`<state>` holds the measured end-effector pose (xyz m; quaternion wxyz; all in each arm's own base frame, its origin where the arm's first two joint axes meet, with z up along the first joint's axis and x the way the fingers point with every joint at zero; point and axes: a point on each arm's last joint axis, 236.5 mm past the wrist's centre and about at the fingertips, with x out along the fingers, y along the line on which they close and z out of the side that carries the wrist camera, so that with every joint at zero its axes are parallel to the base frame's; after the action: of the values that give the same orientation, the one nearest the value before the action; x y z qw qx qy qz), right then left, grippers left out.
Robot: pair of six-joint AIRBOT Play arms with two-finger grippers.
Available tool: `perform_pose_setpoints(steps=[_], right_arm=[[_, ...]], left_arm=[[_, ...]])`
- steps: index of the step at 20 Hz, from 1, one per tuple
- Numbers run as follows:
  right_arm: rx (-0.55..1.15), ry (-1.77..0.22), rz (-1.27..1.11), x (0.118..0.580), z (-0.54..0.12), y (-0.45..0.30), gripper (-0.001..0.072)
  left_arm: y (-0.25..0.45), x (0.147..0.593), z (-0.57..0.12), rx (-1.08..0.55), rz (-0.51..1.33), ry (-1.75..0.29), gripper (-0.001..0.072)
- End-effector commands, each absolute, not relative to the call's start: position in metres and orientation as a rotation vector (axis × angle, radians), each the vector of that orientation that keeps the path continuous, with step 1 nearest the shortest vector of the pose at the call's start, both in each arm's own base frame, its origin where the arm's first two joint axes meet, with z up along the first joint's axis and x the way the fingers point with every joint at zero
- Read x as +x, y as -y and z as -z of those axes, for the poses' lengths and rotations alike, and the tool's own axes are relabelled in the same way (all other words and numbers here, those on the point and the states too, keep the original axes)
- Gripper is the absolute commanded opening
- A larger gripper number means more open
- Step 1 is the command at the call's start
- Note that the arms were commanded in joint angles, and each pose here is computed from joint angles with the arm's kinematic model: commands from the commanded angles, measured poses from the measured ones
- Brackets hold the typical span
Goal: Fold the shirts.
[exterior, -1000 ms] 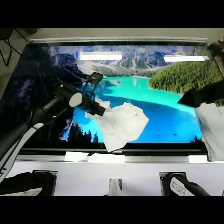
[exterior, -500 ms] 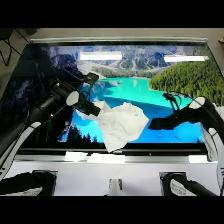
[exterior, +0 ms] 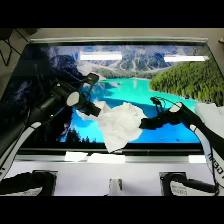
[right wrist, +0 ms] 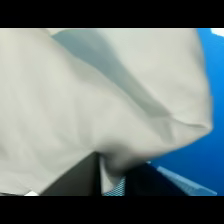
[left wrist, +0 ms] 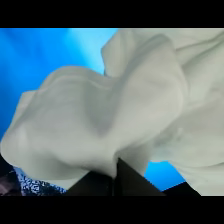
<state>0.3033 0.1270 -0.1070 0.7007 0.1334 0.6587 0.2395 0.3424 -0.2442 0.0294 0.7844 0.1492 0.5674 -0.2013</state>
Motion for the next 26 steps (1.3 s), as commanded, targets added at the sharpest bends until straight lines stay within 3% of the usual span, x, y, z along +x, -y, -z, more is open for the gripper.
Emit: perform_pose_setpoints(steps=[1,4,6,10,13,15,17,19,22,26], right_arm=[[0.305,-1.406,-0.549,0.318,0.103,-0.136,0.0027],[0.123,-1.301,-0.751,0.32,0.055,-0.144,0.0026],[-0.039,-1.15,-0.834,0.329,-0.008,-0.143,0.0027],[-0.287,-0.581,-0.745,0.347,-0.222,-0.138,0.0027],[-0.377,-0.099,-0.579,0.297,-0.393,-0.125,0.0027],[-0.326,0.051,-0.499,0.254,-0.447,-0.115,0.0027],[-0.317,0.048,-0.479,0.227,-0.45,-0.11,0.0027],[-0.279,-0.12,-0.491,0.216,-0.414,-0.106,0.0028],[-0.275,-0.352,-0.542,0.205,-0.363,-0.107,0.0028],[-0.231,-0.531,-0.542,0.212,-0.326,-0.103,0.0028]], left_arm=[[0.245,0.342,-0.03,0.36,0.463,-1.214,0.0033],[0.235,0.353,-0.045,0.421,0.449,-1.154,0.0032],[0.229,0.372,-0.092,0.423,0.418,-1.028,0.0032],[0.218,0.391,-0.284,0.241,0.407,-0.604,0.0032],[0.19,0.354,-0.455,0.082,0.421,-0.176,0.0032],[0.168,0.315,-0.531,-0.011,0.438,0.06,0.0032],[0.154,0.289,-0.559,-0.069,0.449,0.162,0.0032],[0.149,0.282,-0.548,-0.067,0.448,0.134,0.0032],[0.156,0.293,-0.529,-0.05,0.448,0.08,0.0032],[0.177,0.315,-0.55,-0.065,0.467,0.2,0.0032]])
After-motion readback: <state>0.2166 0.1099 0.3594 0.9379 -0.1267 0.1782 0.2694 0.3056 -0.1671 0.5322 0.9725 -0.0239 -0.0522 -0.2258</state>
